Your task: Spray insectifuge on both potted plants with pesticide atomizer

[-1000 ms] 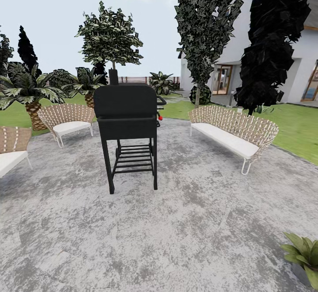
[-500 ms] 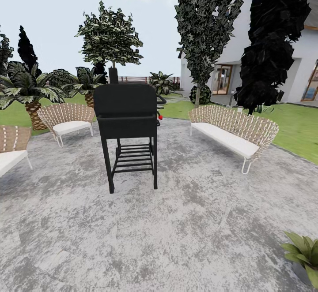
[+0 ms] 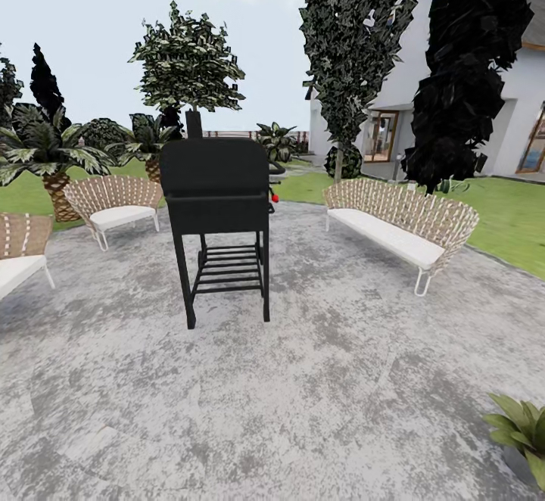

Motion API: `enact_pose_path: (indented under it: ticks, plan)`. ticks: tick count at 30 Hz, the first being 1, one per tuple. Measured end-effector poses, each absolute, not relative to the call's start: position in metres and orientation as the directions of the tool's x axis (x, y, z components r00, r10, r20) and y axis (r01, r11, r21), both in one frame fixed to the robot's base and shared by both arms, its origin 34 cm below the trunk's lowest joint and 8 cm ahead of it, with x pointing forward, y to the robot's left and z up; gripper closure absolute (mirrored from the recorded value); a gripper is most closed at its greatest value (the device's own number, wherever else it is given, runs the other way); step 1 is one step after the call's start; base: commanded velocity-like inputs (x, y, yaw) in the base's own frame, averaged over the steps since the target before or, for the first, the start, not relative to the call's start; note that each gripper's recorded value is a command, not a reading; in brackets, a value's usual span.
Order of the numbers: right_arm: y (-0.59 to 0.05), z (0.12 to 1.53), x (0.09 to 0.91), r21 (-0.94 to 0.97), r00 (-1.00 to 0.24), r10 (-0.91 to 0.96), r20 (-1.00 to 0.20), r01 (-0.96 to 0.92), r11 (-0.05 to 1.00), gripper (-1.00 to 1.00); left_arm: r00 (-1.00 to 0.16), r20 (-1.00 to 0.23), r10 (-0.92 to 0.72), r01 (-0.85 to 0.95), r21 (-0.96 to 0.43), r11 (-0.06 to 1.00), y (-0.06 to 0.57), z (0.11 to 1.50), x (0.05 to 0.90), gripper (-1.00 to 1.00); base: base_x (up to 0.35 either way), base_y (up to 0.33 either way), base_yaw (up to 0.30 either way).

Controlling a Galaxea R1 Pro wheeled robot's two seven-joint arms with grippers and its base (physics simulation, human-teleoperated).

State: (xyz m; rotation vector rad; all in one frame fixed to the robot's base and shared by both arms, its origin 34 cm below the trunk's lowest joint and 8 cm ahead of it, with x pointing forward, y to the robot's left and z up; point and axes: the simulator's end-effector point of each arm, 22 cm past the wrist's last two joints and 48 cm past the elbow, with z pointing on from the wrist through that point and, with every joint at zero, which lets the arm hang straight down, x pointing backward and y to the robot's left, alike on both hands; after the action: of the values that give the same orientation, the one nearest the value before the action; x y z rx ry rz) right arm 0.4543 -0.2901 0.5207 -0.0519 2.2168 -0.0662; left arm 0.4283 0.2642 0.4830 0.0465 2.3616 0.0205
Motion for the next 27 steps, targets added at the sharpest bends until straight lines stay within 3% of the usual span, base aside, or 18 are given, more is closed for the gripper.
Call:
enact_pose_path:
  ticks: [7, 18, 27]
  plan:
    - [-0.29, 0.507, 0.453, -0.066, -0.604, -0.061, -0.795, -0.014, 0.998, -1.0, -0.711, -0.702, 0.04, 0.029, 0.028, 0.999, 0.263, 0.47, 0.427, -1.0, 0.0, 0.0, -0.009]
    - [-0.29, 0.483, 0.447, -0.066, -0.613, -0.061, -0.788, -0.014, 0.998, -1.0, -0.72, -0.693, 0.041, 0.028, 0.029, 0.999, 0.264, 0.446, 0.421, -1.0, 0.0, 0.0, -0.173]
    - [-0.29, 0.462, 0.442, -0.066, -0.622, -0.061, -0.78, -0.015, 0.998, -1.0, -0.727, -0.685, 0.043, 0.027, 0.034, 0.999, 0.268, 0.425, 0.415, -1.0, 0.0, 0.0, -0.03]
